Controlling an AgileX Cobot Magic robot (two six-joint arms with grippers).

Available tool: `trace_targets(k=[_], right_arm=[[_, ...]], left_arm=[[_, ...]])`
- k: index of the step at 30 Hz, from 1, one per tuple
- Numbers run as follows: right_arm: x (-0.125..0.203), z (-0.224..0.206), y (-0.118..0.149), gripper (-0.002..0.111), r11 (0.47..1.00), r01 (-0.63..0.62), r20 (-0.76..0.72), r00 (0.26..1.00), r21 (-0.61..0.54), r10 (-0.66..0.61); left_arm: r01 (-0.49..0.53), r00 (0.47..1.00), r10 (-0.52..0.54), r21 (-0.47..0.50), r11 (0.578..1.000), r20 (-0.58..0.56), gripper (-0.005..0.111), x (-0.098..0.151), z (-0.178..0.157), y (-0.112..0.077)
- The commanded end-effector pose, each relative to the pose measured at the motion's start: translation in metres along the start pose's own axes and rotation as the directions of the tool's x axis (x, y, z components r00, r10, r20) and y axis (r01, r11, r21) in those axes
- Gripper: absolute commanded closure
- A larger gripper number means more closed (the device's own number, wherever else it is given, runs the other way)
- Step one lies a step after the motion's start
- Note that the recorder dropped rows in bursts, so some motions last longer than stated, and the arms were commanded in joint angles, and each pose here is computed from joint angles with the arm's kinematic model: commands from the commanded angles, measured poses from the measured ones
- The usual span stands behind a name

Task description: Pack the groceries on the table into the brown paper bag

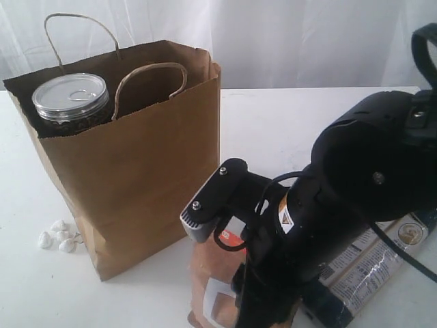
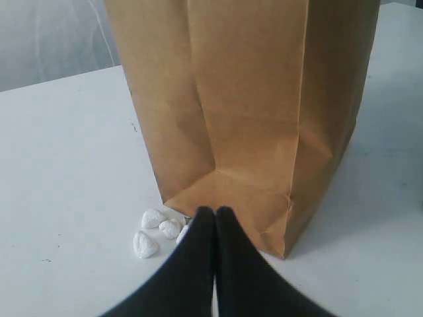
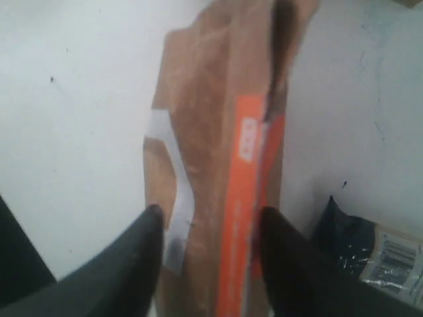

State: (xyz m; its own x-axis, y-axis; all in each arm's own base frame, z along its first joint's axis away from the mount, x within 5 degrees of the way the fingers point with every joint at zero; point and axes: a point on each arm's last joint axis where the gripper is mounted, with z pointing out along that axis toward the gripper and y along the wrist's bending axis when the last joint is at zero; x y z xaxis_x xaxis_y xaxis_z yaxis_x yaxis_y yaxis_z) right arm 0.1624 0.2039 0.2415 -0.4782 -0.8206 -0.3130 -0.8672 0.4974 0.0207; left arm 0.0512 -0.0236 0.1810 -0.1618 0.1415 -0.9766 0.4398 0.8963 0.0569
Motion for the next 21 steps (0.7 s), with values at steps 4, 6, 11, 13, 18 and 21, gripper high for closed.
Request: trace_targets(k=[4,6,11,13,18,21], right_arm=[[0.001,-0.001,0.002,0.031,0.999,0.041,-0.019,0.999,-0.01,-0.041],[-0.001,-0.001,0.001,0.031,0.999,0.041,0.008,0.999,-0.002,-0.041],[-0.004,0.012,0.0,0.031,0.998,0.055,-0.018,0.998,-0.007,-0.055],[-0.004,0.018,0.0,0.031,0.998,0.052,-0.036,0.998,-0.019,-0.052],[-0.005,0.027,0.0,0.036,0.999,0.041,-0.064,0.997,-0.034,-0.043],[-0.005,0.031,0.001,0.049,0.999,0.028,-0.072,0.997,-0.046,-0.032]], left_arm=[[0.002,1.0,-0.002,0.004,1.0,-0.003,0.107,0.001,0.0,0.0],[0.002,1.0,-0.002,0.004,1.0,-0.003,0.107,0.001,0.0,0.0],[0.002,1.0,-0.002,0.004,1.0,-0.003,0.107,0.001,0.0,0.0],[0.002,1.0,-0.002,0.004,1.0,-0.003,0.107,0.001,0.0,0.0],[0.002,1.0,-0.002,0.004,1.0,-0.003,0.107,0.001,0.0,0.0],[0.002,1.0,-0.002,0.004,1.0,-0.003,0.107,0.001,0.0,0.0]])
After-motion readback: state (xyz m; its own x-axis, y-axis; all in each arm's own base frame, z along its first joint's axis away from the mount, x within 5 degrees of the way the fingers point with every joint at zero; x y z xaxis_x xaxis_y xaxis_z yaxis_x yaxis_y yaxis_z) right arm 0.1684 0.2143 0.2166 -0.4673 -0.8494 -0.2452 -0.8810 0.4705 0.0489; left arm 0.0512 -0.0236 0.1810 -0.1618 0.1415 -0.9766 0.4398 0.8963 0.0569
